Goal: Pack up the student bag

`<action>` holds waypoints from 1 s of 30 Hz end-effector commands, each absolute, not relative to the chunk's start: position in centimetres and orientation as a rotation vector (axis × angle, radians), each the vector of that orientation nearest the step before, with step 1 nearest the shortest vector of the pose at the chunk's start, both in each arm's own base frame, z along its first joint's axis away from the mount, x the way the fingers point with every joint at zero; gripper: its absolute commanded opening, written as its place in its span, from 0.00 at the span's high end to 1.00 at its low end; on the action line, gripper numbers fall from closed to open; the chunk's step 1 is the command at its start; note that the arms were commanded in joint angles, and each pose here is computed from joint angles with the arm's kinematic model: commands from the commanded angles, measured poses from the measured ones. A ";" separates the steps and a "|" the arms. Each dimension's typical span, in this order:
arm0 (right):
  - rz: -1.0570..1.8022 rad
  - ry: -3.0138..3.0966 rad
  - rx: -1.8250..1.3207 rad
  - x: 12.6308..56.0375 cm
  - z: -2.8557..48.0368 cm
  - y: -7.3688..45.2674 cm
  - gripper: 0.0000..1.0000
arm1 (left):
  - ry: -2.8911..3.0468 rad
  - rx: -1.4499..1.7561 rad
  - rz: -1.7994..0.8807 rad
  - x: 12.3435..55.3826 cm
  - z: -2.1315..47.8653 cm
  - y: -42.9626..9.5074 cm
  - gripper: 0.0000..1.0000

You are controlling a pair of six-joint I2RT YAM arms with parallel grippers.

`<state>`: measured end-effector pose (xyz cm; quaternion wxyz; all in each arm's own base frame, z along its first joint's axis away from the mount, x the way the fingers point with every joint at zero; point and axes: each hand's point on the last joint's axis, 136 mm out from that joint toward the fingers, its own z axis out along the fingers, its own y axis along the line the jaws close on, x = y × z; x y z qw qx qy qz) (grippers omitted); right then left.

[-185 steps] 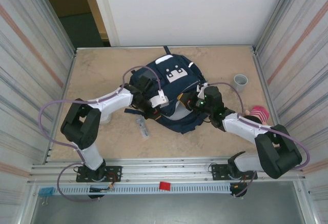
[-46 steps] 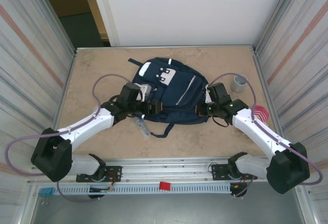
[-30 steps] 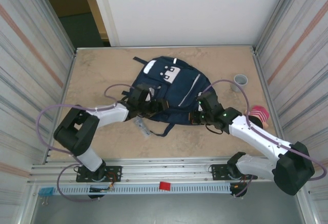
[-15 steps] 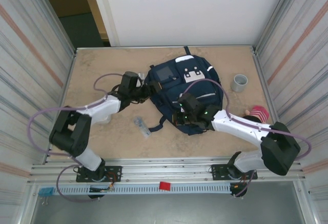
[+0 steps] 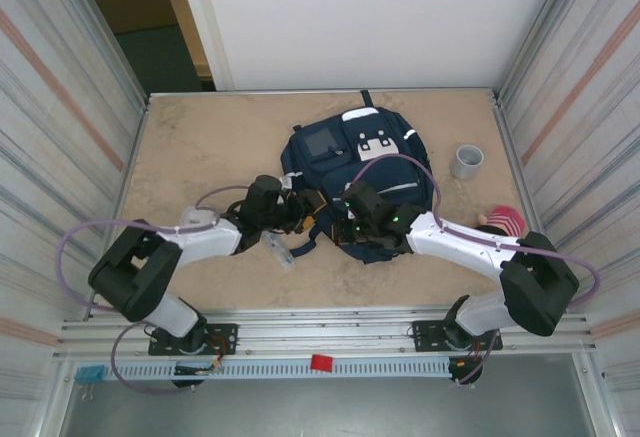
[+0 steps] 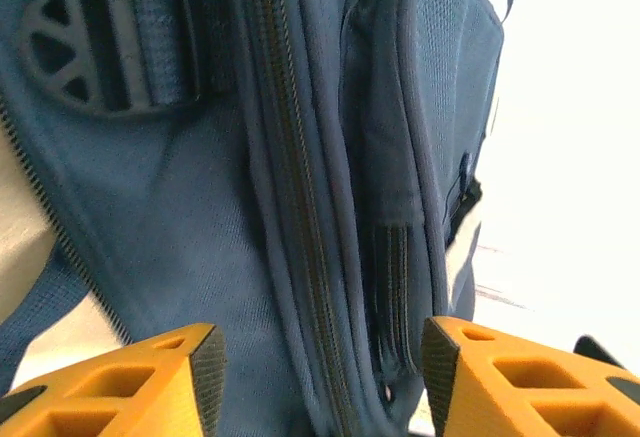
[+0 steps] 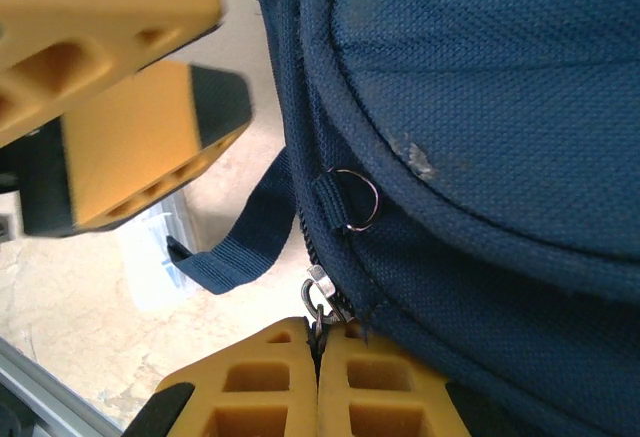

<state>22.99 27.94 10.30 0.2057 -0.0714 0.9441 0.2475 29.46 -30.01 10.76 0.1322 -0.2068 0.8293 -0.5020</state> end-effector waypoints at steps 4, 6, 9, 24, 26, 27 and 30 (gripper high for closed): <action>0.790 2.583 -0.255 22.6 11.9 29.7 1.00 | 2.309 -0.650 -1.616 30.7 11.3 -33.0 0.56; 0.791 2.582 -0.255 22.5 12.1 29.6 1.00 | 2.315 -0.665 -1.625 30.8 10.7 -33.3 0.68; 0.759 2.591 -0.257 22.2 12.2 28.8 1.00 | 2.327 -0.684 -1.602 31.1 9.9 -32.9 0.86; 0.477 2.770 -0.154 20.9 11.5 17.1 1.00 | 2.445 -0.597 -1.220 32.4 9.6 -24.7 1.00; 0.536 2.747 -0.164 21.1 11.9 17.8 1.00 | 2.444 -0.601 -1.225 32.4 9.9 -24.5 0.96; 0.594 2.730 -0.175 21.2 12.2 18.6 1.00 | 2.444 -0.601 -1.235 32.2 10.0 -24.6 0.88; 0.733 2.667 -0.210 21.3 13.1 21.0 1.00 | 2.455 -0.602 -1.295 30.9 10.7 -25.7 0.59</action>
